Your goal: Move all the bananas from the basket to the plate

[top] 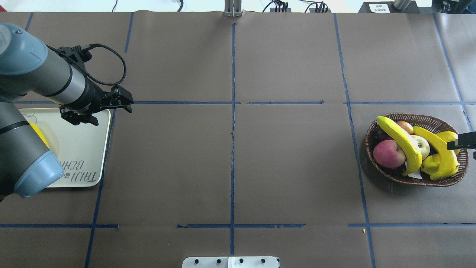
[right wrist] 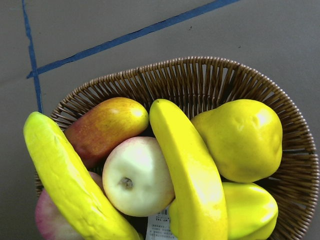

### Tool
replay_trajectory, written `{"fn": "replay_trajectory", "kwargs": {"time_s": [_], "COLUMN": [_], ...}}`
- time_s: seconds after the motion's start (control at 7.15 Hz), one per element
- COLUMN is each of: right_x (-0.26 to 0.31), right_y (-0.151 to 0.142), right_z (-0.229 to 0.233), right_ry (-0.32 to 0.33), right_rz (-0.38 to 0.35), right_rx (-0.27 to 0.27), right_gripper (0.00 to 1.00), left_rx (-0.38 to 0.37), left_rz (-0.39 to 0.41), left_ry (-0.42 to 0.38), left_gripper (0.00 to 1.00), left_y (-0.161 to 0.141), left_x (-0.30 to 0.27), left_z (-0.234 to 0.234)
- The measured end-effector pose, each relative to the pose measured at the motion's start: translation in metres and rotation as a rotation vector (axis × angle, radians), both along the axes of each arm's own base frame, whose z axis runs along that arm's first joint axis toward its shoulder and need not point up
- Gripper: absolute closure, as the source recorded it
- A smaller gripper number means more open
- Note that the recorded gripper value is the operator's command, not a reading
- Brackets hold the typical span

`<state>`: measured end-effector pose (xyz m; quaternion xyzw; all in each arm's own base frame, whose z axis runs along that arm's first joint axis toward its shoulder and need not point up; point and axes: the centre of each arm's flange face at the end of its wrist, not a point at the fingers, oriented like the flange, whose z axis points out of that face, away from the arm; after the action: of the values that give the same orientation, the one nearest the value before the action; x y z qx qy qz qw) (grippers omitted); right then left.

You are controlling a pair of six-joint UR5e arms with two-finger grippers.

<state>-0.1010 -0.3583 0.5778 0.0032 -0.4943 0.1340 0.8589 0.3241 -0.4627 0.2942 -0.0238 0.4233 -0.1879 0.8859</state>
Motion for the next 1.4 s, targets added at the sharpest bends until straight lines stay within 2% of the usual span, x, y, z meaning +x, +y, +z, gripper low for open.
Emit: {"fn": "replay_trajectory", "kwargs": {"time_s": [0.42,0.84,0.98,1.12,1.26,1.4], "right_x": [-0.003,-0.020,-0.025,-0.028,-0.029,-0.030], "right_y": [-0.001,-0.005,-0.006,-0.006,-0.005,-0.005], "right_z": [0.025,0.028,0.028,0.029,0.033,0.038], "right_ry": [0.000,0.004,0.004,0.004,0.008,0.012], "right_rz": [0.012,-0.021,-0.031,-0.038,-0.042,-0.043], "right_rx": [-0.046,-0.046,-0.045,-0.046,-0.053,-0.061], "right_gripper": [0.00,0.01,0.15,0.34,0.55,0.84], "left_rx": [0.008,0.010,0.011,0.011,0.011,0.012], "left_rz": [-0.003,-0.005,-0.005,-0.005,-0.005,-0.005], "left_ry": [0.003,0.003,0.003,0.004,0.004,0.004], "left_gripper": [0.00,0.00,0.00,0.00,0.00,0.00], "left_y": [0.000,0.000,0.000,0.000,0.000,0.000], "left_x": [0.000,0.000,0.000,0.000,0.000,0.000], "left_z": [-0.004,-0.005,-0.005,-0.005,-0.005,-0.005]}}
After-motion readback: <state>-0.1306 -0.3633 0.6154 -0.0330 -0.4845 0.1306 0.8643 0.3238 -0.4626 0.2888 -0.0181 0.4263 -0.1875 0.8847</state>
